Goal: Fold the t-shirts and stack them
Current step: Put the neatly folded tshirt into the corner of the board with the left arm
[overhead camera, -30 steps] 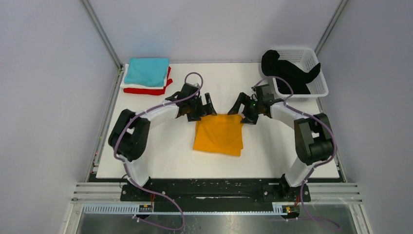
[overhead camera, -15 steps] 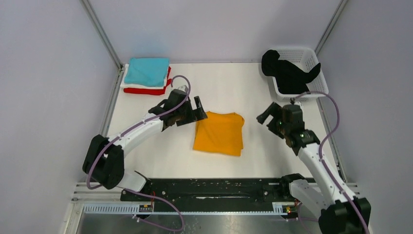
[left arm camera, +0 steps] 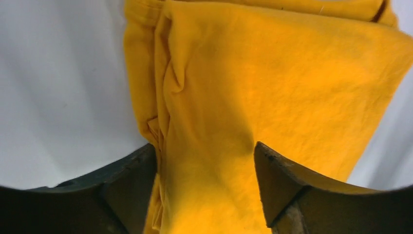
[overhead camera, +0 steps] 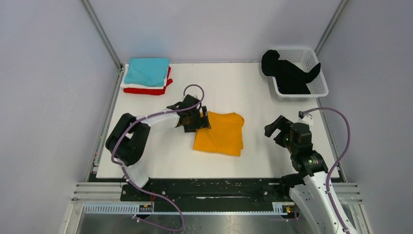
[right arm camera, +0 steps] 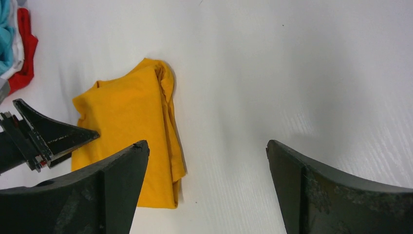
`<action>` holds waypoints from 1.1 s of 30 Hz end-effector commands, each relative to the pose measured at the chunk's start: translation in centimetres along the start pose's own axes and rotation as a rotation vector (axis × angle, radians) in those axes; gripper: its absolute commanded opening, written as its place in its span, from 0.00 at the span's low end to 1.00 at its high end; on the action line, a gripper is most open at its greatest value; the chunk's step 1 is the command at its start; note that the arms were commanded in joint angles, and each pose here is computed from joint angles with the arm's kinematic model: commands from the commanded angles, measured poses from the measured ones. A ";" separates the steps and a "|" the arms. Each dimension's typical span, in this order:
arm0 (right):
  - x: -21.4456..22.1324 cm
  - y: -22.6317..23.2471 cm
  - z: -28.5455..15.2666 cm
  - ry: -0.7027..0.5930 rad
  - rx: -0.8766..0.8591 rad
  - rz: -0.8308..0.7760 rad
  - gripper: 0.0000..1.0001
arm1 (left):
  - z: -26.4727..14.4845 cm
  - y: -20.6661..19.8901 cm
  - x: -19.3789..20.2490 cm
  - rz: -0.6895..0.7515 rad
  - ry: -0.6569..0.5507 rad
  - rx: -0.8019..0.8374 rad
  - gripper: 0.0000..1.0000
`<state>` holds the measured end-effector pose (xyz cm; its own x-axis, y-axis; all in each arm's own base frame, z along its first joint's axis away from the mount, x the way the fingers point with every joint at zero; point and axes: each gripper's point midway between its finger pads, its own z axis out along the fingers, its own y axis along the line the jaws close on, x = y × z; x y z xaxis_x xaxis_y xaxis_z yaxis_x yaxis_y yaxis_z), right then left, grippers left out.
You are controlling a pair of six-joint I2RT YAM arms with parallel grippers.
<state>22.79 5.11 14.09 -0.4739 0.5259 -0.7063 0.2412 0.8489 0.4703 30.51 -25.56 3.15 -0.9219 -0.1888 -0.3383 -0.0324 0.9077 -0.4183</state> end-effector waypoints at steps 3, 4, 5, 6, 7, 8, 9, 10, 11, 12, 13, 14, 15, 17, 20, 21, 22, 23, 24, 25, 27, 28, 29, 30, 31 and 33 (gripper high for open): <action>0.3 -1.8 -0.2 0.024 0.076 -0.097 0.99 | 3.1 1.1 3.0 0.075 0.070 -0.190 0.49; 0.3 -1.8 -0.3 0.023 0.078 -0.103 1.00 | 3.1 1.4 2.9 0.097 0.060 -0.239 0.40; 0.3 -1.9 -0.4 0.025 0.083 -0.106 0.99 | 3.1 1.5 2.8 0.122 0.050 -0.286 0.29; 0.2 -2.0 -0.5 0.021 0.086 -0.106 1.00 | 2.9 1.7 2.4 0.147 0.027 -0.342 0.17; 0.2 -2.0 -0.6 0.022 0.088 -0.109 1.00 | 2.4 2.2 2.2 0.173 0.017 -0.404 0.05; 0.2 -2.1 -0.7 0.021 0.089 -0.109 1.00 | 2.1 2.3 1.5 0.197 -0.009 -0.444 0.00; 0.2 -2.1 -0.7 0.020 0.086 -0.108 1.00 | 1.7 2.3 0.8 0.220 -0.036 -0.480 0.00; 0.2 -2.0 -0.8 0.018 0.082 -0.109 0.99 | 1.3 2.3 -0.1 0.238 -0.061 -0.506 0.00; 0.2 -2.0 -0.8 0.015 0.081 -0.108 0.99 | 0.8 2.1 -1.2 0.253 -0.094 -0.528 0.00; 0.2 -2.1 -0.8 0.014 0.080 -0.107 0.98 | 0.2 2.0 -2.3 0.272 -0.129 -0.554 0.00; 0.3 -2.1 -0.8 0.015 0.080 -0.107 0.98 | -0.3 1.5 -3.8 0.295 -0.172 -0.570 0.00; 0.3 -2.1 -0.8 0.014 0.081 -0.107 0.98 | -1.0 1.6 -5.3 0.316 -0.220 -0.609 0.00; 0.3 -2.2 -0.8 0.011 0.083 -0.108 0.98 | -1.5 1.3 -6.6 0.333 -0.253 -0.620 0.00; 0.3 -2.3 -0.7 0.009 0.090 -0.110 0.98 | -2.6 1.6 -9.6 0.365 -0.325 -0.696 0.00; 0.3 -2.4 -0.6 0.012 0.097 -0.116 0.98 | -3.9 2.3 -13.9 0.392 -0.396 -0.778 0.00; 0.2 -2.4 -0.6 0.009 0.098 -0.117 0.98 | -4.1 2.6 -15.2 0.398 -0.407 -0.797 0.00; 0.2 -2.5 -0.5 0.008 0.101 -0.117 0.98 | -4.3 3.0 -16.5 0.403 -0.414 -0.808 0.00; 0.2 -2.6 -0.5 0.006 0.107 -0.117 0.98 | -4.6 3.2 -17.9 0.409 -0.427 -0.814 0.00; 0.1 -2.6 -0.4 0.002 0.110 -0.119 0.99 | -4.8 3.4 -19.2 0.413 -0.445 -0.817 0.00; 0.0 -2.7 -0.3 -0.005 0.112 -0.121 0.98 | -5.2 3.7 -20.5 0.422 -0.461 -0.821 0.00; -0.2 -2.9 -0.2 -0.018 0.124 -0.128 0.98 | -6.0 4.1 -23.0 0.443 -0.504 -0.832 0.00; -0.3 -3.0 -0.2 -0.018 0.129 -0.132 0.98 | -6.6 4.3 -24.4 0.448 -0.535 -0.843 0.00; -0.4 -3.0 -0.2 -0.020 0.132 -0.137 0.98 | -7.5 4.8 -25.9 0.449 -0.559 -0.865 0.00; -0.4 -3.0 -0.1 -0.020 0.133 -0.143 0.98 | -8.2 5.1 -27.0 0.457 -0.573 -0.881 0.00; -0.4 -3.1 -0.1 -0.020 0.135 -0.145 0.98 | -8.9 5.4 -28.1 0.459 -0.589 -0.895 0.00; -0.4 -3.1 0.0 -0.022 0.138 -0.145 0.98 | -10.6 6.2 -30.2 0.464 -0.610 -0.933 0.00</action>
<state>21.49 2.99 12.22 -0.5288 0.4162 -0.7397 0.2764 0.9084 0.3135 50.18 -13.05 13.26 -0.6894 0.2358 -0.6849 -0.1642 0.8701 0.4647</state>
